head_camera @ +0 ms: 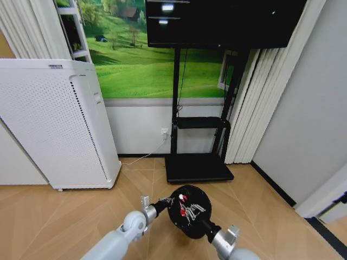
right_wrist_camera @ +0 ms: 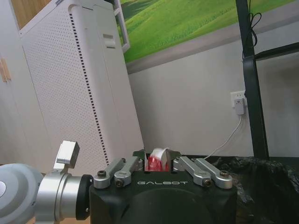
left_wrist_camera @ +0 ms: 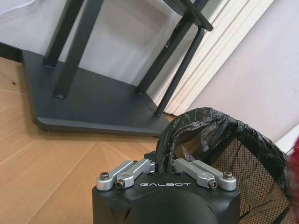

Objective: Pick up the trash bin and place the garbage on the floor into it.

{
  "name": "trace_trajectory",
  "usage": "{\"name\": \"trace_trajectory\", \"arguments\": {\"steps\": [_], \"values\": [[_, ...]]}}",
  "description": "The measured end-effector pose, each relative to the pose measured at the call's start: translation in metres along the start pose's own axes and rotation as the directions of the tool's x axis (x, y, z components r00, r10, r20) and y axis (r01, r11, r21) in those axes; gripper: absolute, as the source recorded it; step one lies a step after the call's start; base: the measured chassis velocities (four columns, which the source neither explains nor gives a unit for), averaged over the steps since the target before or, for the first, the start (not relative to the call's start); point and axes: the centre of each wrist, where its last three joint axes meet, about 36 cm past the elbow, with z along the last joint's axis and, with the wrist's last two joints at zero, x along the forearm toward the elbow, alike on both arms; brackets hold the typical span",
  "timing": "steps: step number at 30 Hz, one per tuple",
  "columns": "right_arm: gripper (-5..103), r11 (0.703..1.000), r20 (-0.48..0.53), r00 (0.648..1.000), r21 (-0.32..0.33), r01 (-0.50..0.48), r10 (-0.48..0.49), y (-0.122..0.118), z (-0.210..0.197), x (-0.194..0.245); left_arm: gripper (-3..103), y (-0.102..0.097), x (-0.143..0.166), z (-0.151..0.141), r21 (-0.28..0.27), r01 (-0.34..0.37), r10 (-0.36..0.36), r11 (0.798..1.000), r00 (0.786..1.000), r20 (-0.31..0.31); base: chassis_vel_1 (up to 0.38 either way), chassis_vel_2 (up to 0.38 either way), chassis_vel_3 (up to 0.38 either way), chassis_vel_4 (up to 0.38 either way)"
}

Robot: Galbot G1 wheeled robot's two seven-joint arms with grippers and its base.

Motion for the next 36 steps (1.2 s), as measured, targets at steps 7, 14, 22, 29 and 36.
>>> {"name": "trace_trajectory", "arguments": {"steps": [7,14,22,29,36], "values": [[48,1.0,-0.004,1.0,-0.03,0.001,-0.001,0.004,0.002,0.005,7,0.0,0.025,-0.002,0.014,0.031,-0.032,0.999,0.998,0.048,0.0,0.0,0.0,0.0],[75,0.998,0.003,0.999,-0.038,-0.048,0.048,0.006,-0.001,0.014,7,0.009,0.07,-0.01,0.059,0.171,-0.178,0.983,0.975,0.136,0.0,0.0,0.0,0.0],[100,0.992,-0.011,0.994,-0.062,-0.108,0.108,0.015,0.015,0.028,7,0.044,0.148,-0.029,0.141,0.41,-0.434,0.901,0.862,0.264,-0.001,-0.008,0.0,0.008],[100,0.988,-0.05,0.988,-0.039,-0.148,0.146,0.007,0.029,0.038,7,0.051,0.199,-0.038,0.211,0.497,-0.54,0.842,0.765,0.352,-0.044,-0.158,0.023,0.159],[100,0.983,-0.07,0.982,-0.032,-0.179,0.176,-0.001,0.044,0.034,7,0.049,0.226,-0.026,0.251,0.524,-0.581,0.814,0.726,0.369,-0.109,-0.294,0.11,0.304]]}}
